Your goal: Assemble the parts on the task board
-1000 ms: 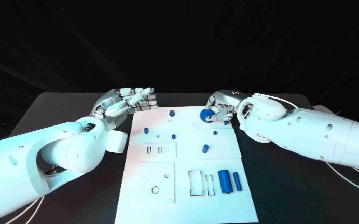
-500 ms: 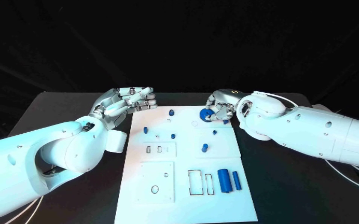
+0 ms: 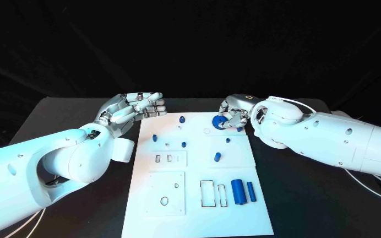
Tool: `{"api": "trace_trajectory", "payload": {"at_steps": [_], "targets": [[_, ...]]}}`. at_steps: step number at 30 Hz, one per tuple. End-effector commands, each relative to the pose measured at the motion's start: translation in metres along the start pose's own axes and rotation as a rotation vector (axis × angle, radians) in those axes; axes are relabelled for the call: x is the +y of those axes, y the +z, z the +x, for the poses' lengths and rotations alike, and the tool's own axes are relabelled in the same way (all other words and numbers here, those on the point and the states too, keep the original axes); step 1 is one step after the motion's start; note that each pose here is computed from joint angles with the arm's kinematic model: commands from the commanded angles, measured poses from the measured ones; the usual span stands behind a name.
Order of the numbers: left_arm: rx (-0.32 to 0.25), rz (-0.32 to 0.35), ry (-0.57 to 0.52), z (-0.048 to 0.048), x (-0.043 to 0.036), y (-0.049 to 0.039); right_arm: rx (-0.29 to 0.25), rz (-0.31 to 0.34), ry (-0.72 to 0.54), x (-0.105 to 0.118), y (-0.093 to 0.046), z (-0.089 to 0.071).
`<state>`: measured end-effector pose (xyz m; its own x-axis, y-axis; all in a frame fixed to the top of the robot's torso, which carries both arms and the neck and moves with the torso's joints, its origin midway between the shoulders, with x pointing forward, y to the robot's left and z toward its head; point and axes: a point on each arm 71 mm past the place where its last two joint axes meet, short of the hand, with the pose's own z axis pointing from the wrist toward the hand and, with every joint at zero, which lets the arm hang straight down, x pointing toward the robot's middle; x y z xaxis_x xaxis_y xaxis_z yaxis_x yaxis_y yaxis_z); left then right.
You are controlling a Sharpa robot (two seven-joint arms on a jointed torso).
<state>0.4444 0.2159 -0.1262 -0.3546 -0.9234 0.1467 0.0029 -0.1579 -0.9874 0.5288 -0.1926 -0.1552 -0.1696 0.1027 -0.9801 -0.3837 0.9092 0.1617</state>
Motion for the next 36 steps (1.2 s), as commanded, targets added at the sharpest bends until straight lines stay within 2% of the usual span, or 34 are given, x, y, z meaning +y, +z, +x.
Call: {"api": "trace_trajectory", "payload": {"at_steps": [1, 12, 17, 28, 36], "targets": [[0.021, 0.005, -0.008, 0.0020, -0.0010, 0.0003, -0.012, 0.018, -0.041, 0.001, -0.003, 0.008], [0.021, 0.005, -0.008, 0.0020, -0.0007, 0.0010, -0.163, -0.053, -0.067, 0.024, -0.009, -0.002], [0.023, 0.005, -0.009, 0.0025, -0.0005, 0.0013, -0.211, -0.112, -0.084, 0.047, -0.015, -0.005], [0.025, 0.006, -0.010, 0.0037, -0.0005, 0.0016, -0.234, -0.221, -0.099, 0.101, -0.009, -0.002], [0.027, 0.006, -0.011, 0.0052, -0.0001, 0.0027, -0.223, -0.251, -0.104, 0.123, 0.003, 0.005]]}}
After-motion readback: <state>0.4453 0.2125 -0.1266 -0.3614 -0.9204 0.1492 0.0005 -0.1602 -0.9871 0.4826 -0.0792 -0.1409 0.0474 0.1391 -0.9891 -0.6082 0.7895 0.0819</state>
